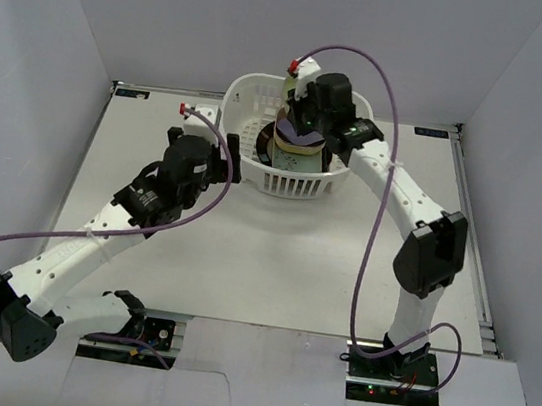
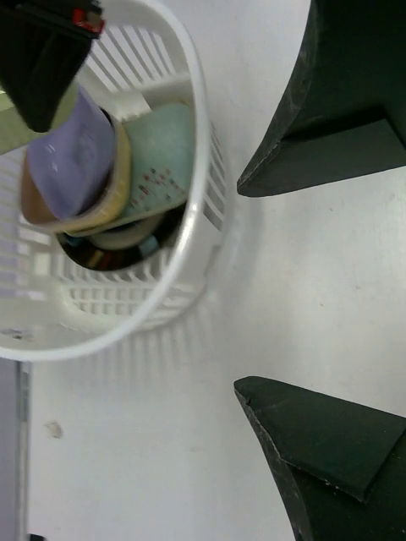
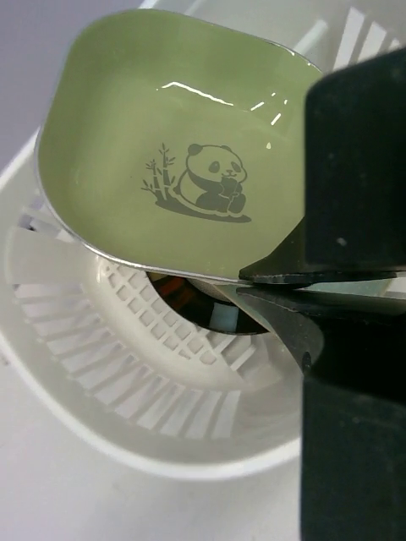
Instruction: Place the plates into the plastic bin on the countertop
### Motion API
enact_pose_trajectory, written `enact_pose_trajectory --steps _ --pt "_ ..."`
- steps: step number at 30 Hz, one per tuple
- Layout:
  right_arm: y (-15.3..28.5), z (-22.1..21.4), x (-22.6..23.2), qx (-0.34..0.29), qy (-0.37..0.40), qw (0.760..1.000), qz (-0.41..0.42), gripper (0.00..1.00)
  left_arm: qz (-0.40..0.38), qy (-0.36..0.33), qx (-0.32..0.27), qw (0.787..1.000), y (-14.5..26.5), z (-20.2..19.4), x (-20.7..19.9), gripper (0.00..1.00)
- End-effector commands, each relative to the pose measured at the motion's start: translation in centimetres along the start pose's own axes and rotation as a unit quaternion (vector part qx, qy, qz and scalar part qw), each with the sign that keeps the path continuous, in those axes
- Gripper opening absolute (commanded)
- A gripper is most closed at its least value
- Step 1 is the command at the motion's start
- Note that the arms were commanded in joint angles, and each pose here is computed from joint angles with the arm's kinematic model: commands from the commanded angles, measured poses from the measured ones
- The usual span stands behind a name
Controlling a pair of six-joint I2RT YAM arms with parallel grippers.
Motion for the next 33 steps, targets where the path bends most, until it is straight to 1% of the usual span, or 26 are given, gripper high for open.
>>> enact_pose_trajectory --steps 1,3,6,8,11,14,18,20,23,24,25,26,27,28,29,30,31,32,33 --pt "-2.5 -2.7 0.7 0.078 0.075 0.993 -0.056 0.08 0.038 0.008 0.038 0.999 1.4 -3.6 1.9 0.98" --pt "-3.9 -4.2 0.7 0.1 0.08 0.989 -0.068 0.08 0.041 0.007 0.04 0.998 1.8 -4.3 2.2 0.98" --pt "-5.0 -5.3 0.1 0.109 0.082 0.987 -0.088 0.08 0.039 0.009 0.039 0.998 2.1 -4.9 2.4 0.98" --pt "-5.5 -5.1 -0.3 0.106 0.093 0.985 -0.103 0.08 0.035 0.012 0.037 0.999 2.1 -5.1 2.4 0.98" --pt "-6.6 -5.7 -0.6 0.117 0.1 0.982 -0.106 0.09 0.021 0.019 0.032 0.999 2.0 -5.4 2.0 0.98" --pt "-6.9 -5.4 -0.3 0.109 0.091 0.984 -0.105 0.16 0.017 0.024 0.027 0.999 1.9 -5.7 1.9 0.98" --pt "-7.1 -3.9 -0.3 0.079 0.093 0.985 -0.123 0.17 0.011 0.031 0.015 0.999 2.0 -5.3 1.9 0.98" --pt "-7.1 -2.9 -0.7 0.066 0.103 0.982 -0.146 0.18 0.009 0.032 0.012 0.999 2.1 -5.3 1.9 0.98" --pt "-7.0 -2.9 -1.5 0.071 0.122 0.975 -0.171 0.43 0.006 0.036 0.012 0.999 2.1 -5.5 1.8 0.98" --pt "-6.9 -3.1 -1.6 0.073 0.121 0.974 -0.175 0.61 0.005 0.038 0.013 0.999 2.1 -5.7 1.8 0.98" --pt "-6.8 -3.1 -1.5 0.073 0.118 0.975 -0.172 0.69 0.003 0.041 0.012 0.999 2.2 -5.6 1.8 0.98" --pt "-6.3 -2.6 -1.2 0.066 0.113 0.978 -0.164 0.73 0.0 0.044 0.011 0.999 2.2 -5.5 1.7 0.98" --pt "-6.2 -2.3 -0.7 0.061 0.103 0.982 -0.148 0.8 -0.006 0.048 0.006 0.999 2.4 -5.1 1.6 0.98" --pt "-5.8 -1.7 -0.5 0.052 0.095 0.984 -0.143 0.84 -0.008 0.049 0.003 0.999 2.4 -4.8 1.6 0.98" --pt "-5.3 -1.0 -0.2 0.042 0.089 0.986 -0.136 0.86 -0.011 0.053 -0.002 0.999 2.6 -4.4 1.5 0.98" --pt "-4.1 0.2 0.3 0.022 0.076 0.989 -0.124 0.92 -0.017 0.057 -0.009 0.998 2.8 -3.7 1.5 0.98" --pt "-3.4 0.9 0.7 0.01 0.069 0.991 -0.117 0.93 -0.019 0.062 -0.016 0.998 3.0 -3.1 1.5 0.98" --pt "-1.0 3.0 1.3 -0.022 0.058 0.992 -0.109 0.98 -0.024 0.066 -0.022 0.997 3.3 -2.7 1.5 0.98" --pt "0.2 3.8 1.5 -0.039 0.049 0.993 -0.103 0.9 -0.028 0.069 -0.027 0.997 3.5 -2.4 1.5 0.98"
Point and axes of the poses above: each gripper's point midway between its finger pads, its own y axis back along the fingers, its own x axis along the line the jaws close on, z = x × y, the point moved 6 cm from there along y, back along the fingers, and after that the axes turned 12 degrees about -y, right-handed, at the moved point
